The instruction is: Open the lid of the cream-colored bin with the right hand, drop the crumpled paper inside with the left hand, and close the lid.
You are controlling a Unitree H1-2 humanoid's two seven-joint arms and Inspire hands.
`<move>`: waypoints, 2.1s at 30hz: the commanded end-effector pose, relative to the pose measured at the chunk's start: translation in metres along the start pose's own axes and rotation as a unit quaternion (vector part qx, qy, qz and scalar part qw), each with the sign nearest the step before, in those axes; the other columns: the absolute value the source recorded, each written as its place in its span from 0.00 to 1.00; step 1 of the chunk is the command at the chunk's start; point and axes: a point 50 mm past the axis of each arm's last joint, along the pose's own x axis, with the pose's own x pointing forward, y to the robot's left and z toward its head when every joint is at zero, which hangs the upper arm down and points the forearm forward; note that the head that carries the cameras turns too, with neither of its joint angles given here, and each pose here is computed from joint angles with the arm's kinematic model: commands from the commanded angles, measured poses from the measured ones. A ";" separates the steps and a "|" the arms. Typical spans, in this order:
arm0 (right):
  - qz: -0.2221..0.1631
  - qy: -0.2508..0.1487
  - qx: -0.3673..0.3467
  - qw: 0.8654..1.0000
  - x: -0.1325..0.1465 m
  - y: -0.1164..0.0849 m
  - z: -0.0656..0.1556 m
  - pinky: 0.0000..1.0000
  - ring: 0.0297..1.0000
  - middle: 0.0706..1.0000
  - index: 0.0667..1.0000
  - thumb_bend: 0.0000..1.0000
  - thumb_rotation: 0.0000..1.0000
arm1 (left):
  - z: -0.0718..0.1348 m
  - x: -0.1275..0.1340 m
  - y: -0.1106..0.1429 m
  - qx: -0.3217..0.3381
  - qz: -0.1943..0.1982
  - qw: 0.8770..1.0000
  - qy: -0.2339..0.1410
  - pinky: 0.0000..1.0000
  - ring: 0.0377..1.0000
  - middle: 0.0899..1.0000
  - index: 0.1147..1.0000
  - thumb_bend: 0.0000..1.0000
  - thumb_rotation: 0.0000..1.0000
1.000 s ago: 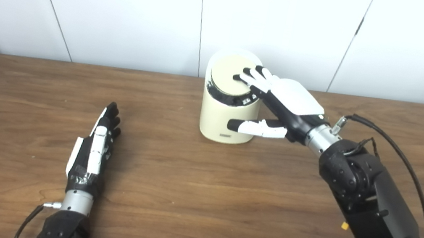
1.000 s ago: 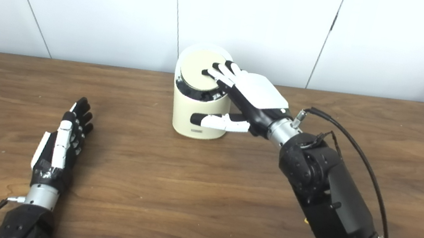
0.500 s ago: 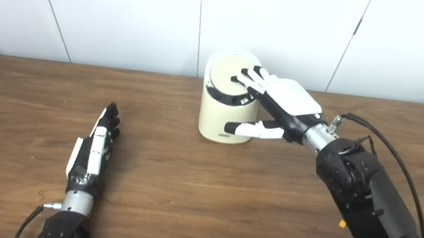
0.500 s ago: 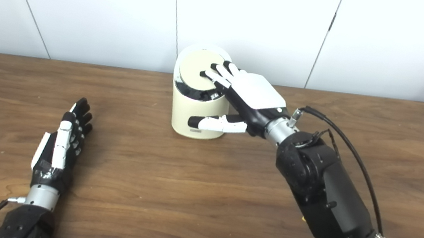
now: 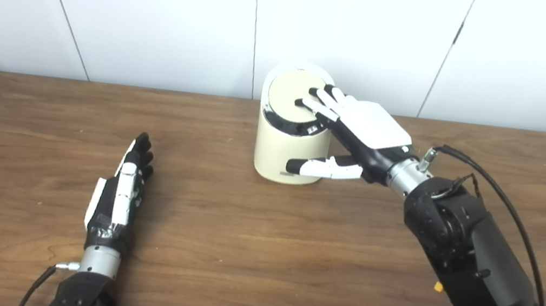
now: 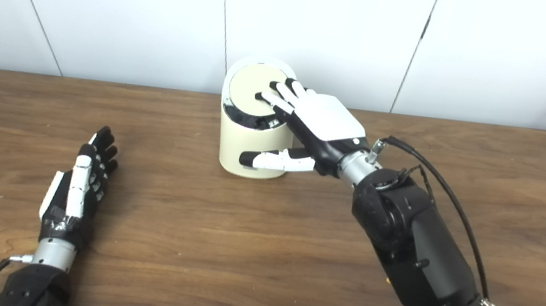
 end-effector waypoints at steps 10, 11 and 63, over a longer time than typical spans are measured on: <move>0.113 0.032 -0.017 0.993 -0.001 0.016 -0.002 1.00 1.00 0.97 0.81 0.65 1.00 | 0.002 0.000 -0.003 0.001 -0.003 1.000 0.006 1.00 1.00 1.00 1.00 0.41 1.00; 0.117 0.033 -0.015 0.992 -0.001 0.016 -0.002 1.00 1.00 0.96 0.80 0.65 1.00 | 0.002 0.000 -0.003 0.001 -0.002 1.000 0.006 1.00 1.00 1.00 1.00 0.41 1.00; -0.134 0.051 0.123 0.982 -0.041 0.003 -0.035 1.00 1.00 1.00 1.00 0.57 1.00 | -0.003 0.003 0.005 0.007 0.006 1.000 0.011 1.00 1.00 1.00 1.00 0.32 0.67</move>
